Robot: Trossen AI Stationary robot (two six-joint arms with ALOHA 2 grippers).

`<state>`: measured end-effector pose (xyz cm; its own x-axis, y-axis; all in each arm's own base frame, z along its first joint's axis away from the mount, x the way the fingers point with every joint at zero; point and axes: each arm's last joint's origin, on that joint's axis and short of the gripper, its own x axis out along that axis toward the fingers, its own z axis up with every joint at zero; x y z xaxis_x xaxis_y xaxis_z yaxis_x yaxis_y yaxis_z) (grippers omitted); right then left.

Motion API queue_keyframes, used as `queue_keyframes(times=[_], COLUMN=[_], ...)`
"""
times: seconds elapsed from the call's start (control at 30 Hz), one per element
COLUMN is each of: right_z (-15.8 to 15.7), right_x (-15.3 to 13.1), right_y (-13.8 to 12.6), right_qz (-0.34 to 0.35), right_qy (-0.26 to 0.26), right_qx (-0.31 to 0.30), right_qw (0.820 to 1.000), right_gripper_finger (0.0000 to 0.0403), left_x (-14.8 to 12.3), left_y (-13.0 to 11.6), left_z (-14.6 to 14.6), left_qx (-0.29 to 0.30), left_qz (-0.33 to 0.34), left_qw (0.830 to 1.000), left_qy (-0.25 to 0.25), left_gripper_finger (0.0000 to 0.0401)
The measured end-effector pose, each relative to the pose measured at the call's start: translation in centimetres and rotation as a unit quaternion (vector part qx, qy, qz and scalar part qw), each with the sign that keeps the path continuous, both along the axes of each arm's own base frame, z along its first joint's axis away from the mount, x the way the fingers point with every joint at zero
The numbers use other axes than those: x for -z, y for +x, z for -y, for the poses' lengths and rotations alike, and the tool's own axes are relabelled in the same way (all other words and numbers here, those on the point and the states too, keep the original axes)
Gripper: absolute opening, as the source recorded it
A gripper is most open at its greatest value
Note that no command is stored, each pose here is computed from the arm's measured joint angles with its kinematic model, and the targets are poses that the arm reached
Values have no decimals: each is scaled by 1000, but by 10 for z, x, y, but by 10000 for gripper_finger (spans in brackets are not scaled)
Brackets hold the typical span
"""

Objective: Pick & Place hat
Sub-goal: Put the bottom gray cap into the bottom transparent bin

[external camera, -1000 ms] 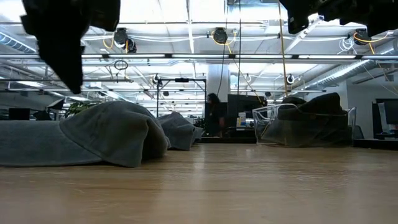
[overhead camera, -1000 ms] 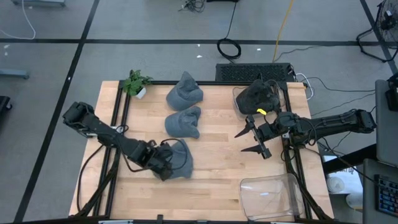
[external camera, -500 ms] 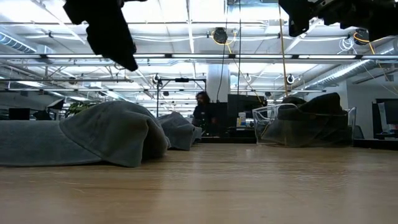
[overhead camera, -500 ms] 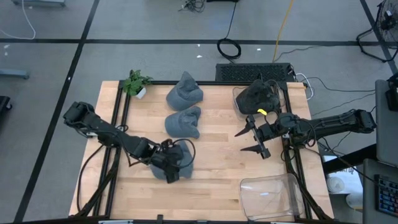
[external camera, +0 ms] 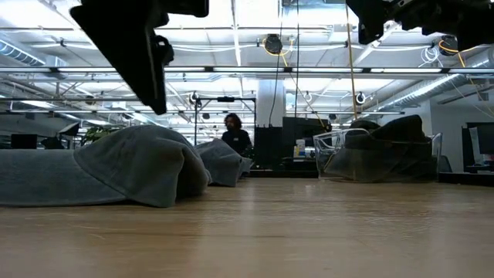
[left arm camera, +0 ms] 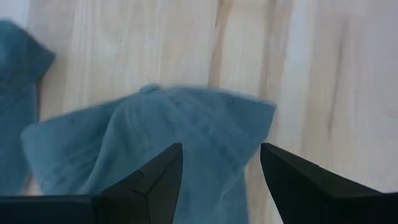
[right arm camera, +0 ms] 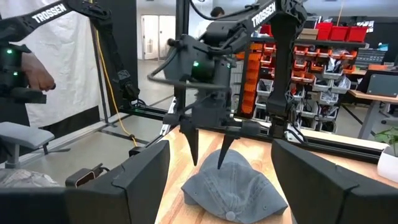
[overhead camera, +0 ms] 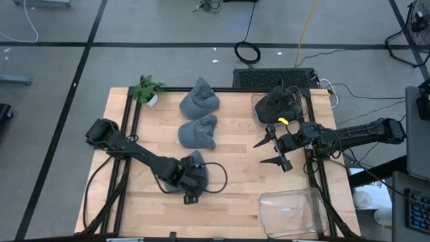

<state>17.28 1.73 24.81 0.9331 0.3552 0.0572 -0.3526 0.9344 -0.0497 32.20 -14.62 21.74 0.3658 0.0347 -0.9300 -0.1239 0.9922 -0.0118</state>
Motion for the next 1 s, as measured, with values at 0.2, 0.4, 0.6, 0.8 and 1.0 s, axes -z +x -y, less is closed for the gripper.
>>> queue_keyframes(times=[0.2, 0.4, 0.6, 0.8, 1.0], right_z=[0, 0, 0, 0, 0], right_x=[0, 0, 0, 0, 0], right_y=[0, 0, 0, 0, 0], right_qz=[-1, -2, -2, -2, -2], right_qy=[2, 3, 3, 4, 4], right_qx=[0, 0, 0, -1, -1], right_qw=[1000, 1000, 1000, 1000, 1000], right_gripper_finger=[270, 270, 270, 270, 270], left_x=[11, 13, 14, 14, 35], left_y=[10, 7, 4, 10, 12], left_z=[1, 0, -1, -1, -4], left_qx=[-8, -32, -37, -34, -39], left_qz=[-35, -47, -58, -38, -87], left_qw=[999, 998, 998, 999, 995], left_qy=[-2, -5, 0, -9, -2], left_gripper_finger=[225, 225, 225, 225, 225])
